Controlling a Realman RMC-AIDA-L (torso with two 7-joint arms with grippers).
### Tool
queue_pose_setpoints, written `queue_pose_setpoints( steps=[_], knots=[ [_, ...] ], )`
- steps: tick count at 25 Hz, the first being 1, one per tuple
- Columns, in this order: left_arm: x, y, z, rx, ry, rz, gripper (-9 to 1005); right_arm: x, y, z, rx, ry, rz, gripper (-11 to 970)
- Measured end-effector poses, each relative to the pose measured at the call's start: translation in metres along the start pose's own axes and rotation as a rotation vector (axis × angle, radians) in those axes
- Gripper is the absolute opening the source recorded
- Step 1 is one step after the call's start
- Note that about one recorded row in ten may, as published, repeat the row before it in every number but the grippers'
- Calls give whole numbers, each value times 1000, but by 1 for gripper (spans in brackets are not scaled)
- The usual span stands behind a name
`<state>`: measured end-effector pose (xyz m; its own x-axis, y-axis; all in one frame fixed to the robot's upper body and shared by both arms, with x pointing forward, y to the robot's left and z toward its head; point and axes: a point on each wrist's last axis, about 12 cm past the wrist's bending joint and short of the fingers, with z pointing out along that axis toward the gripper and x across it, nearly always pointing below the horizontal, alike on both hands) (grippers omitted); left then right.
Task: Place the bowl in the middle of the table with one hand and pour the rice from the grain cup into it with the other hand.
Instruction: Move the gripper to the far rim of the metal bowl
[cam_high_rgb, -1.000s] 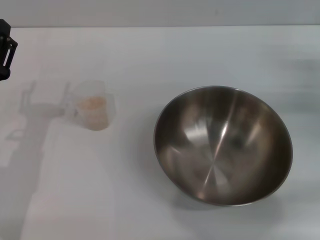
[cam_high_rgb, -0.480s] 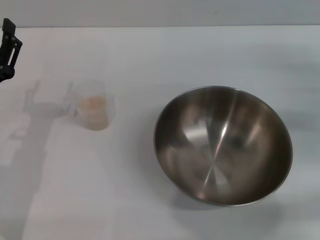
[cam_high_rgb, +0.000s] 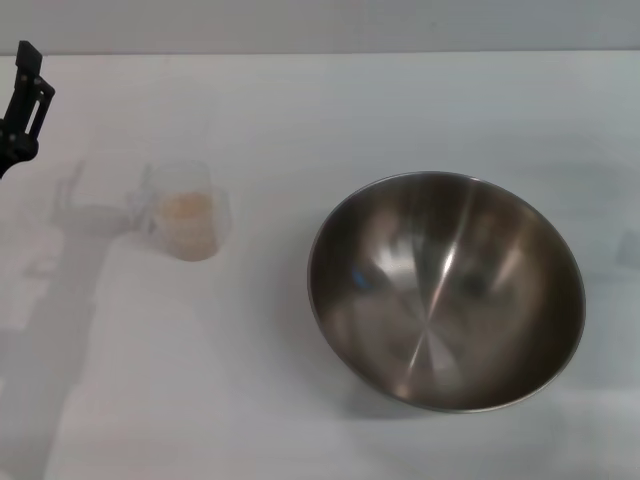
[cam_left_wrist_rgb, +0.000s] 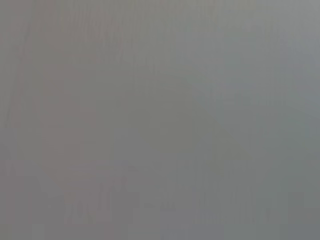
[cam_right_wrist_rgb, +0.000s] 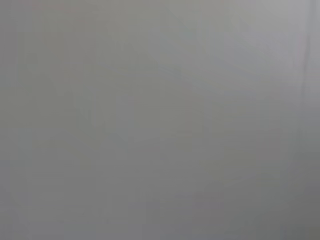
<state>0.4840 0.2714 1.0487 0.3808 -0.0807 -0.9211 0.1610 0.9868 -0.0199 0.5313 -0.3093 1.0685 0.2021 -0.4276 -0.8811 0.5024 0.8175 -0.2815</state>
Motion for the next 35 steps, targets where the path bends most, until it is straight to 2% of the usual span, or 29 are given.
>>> queue_pose_setpoints(
  steps=[4,7,9,10,13,14,15,16,19,22,24,25,27,29,30,32,35],
  knots=[
    [0,1,0,1,3,0,832,-2,4,-2,49,42,-4,788],
    [0,3,-1,-1,4,5,832,-7,11,-4,131,162,-25,787],
    [0,3,-2,-2,4,9,831,-10,13,-4,145,189,-24,786],
    [0,6,-2,-4,7,16,831,-13,15,-3,153,257,-22,785],
    [1,8,-2,-5,12,25,830,-9,16,4,93,398,27,784],
    [1,8,-2,-5,12,25,830,-9,16,4,93,398,27,784],
    [1,9,-3,-6,16,28,830,-6,16,8,18,485,84,783],
    [1,9,-3,-6,16,28,830,-6,16,8,18,485,84,783],
    [1,11,-3,-8,21,36,829,-10,19,16,-134,527,150,782],
    [2,11,-3,-8,21,39,828,-23,20,22,-306,526,181,780],
    [2,12,-3,-8,22,40,828,-27,20,23,-344,525,187,779],
    [2,12,-3,-7,22,41,828,-37,18,21,-424,512,190,779],
    [2,12,-3,-7,22,41,827,-41,17,19,-454,503,191,778],
    [2,12,-3,-6,23,42,827,-51,14,15,-528,472,191,777],
    [2,12,-3,-6,23,42,826,-60,12,14,-602,446,198,777],
    [2,12,-3,-5,24,42,826,-64,10,15,-642,437,205,776],
    [2,11,-2,-2,25,42,825,-69,7,21,-812,444,253,775]
  ],
)
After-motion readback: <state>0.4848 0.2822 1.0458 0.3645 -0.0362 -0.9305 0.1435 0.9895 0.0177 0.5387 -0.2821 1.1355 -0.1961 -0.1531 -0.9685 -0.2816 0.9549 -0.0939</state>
